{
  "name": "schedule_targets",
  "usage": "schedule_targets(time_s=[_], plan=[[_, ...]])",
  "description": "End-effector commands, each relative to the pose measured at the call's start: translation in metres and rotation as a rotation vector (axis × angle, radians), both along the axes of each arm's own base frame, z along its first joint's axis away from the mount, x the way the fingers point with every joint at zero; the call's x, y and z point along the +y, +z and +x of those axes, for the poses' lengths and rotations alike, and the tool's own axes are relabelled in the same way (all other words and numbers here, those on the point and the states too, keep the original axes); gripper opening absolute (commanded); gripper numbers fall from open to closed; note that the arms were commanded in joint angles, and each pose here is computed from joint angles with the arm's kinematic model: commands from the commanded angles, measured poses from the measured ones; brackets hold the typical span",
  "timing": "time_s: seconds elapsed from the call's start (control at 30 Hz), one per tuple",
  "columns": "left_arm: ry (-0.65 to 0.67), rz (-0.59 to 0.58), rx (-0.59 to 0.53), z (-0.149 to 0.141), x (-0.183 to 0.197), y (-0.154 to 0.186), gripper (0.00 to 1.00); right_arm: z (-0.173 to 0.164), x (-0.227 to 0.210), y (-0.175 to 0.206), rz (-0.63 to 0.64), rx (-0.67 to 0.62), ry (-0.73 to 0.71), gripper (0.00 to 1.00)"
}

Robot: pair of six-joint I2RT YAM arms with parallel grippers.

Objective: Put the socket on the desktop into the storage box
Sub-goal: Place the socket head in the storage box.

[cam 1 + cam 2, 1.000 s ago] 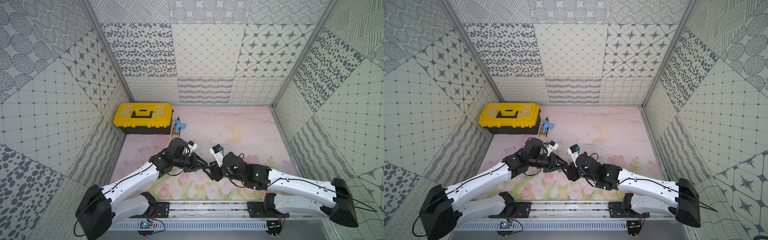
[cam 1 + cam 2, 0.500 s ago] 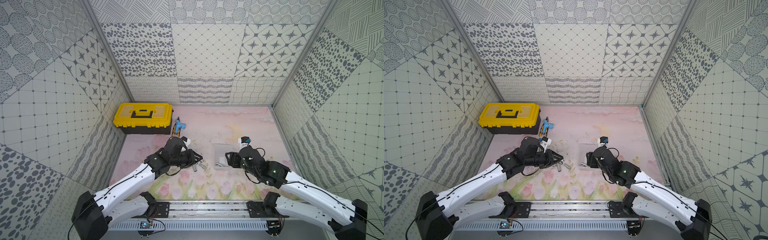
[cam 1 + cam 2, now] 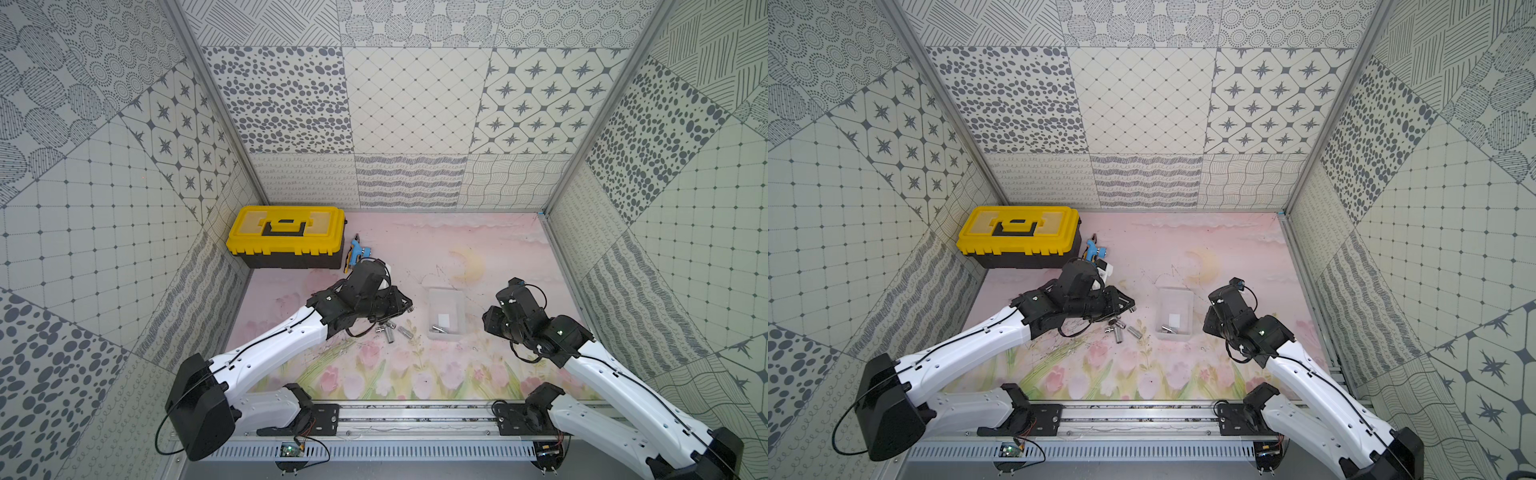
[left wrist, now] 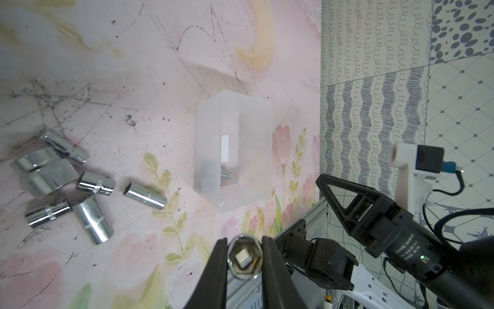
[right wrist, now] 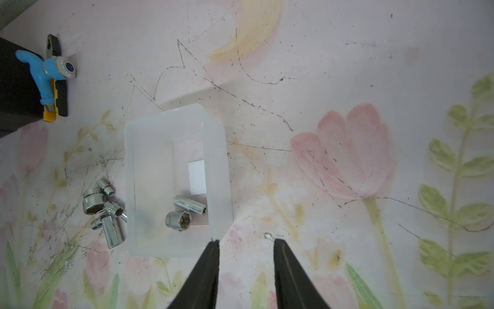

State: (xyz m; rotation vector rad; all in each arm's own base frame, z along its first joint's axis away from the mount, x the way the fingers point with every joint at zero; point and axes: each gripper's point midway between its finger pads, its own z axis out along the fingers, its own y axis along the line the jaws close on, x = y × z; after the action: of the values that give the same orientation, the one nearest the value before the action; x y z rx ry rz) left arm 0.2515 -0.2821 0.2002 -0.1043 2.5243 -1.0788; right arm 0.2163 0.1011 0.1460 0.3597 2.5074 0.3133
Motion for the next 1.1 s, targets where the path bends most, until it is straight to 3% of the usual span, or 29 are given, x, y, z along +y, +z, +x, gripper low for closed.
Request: schedule_targets(time_s=[0.0, 0.6, 1.07], plan=[[-0.069, 0.089, -0.12, 0.011, -0.027, 0.01, 0.0, -0.001, -0.001, -0.001, 0.0, 0.025, 0.005, 0.28], [-0.246, 0.25, -0.21, 0.022, -0.135, -0.013, 0.0, -0.003, -0.019, 0.005, -0.036, 0.025, -0.047, 0.23], [-0.197, 0.387, -0.207, 0.045, -0.134, -0.056, 0.0, -0.005, -0.016, 0.005, -0.023, 0.036, -0.024, 0.23]])
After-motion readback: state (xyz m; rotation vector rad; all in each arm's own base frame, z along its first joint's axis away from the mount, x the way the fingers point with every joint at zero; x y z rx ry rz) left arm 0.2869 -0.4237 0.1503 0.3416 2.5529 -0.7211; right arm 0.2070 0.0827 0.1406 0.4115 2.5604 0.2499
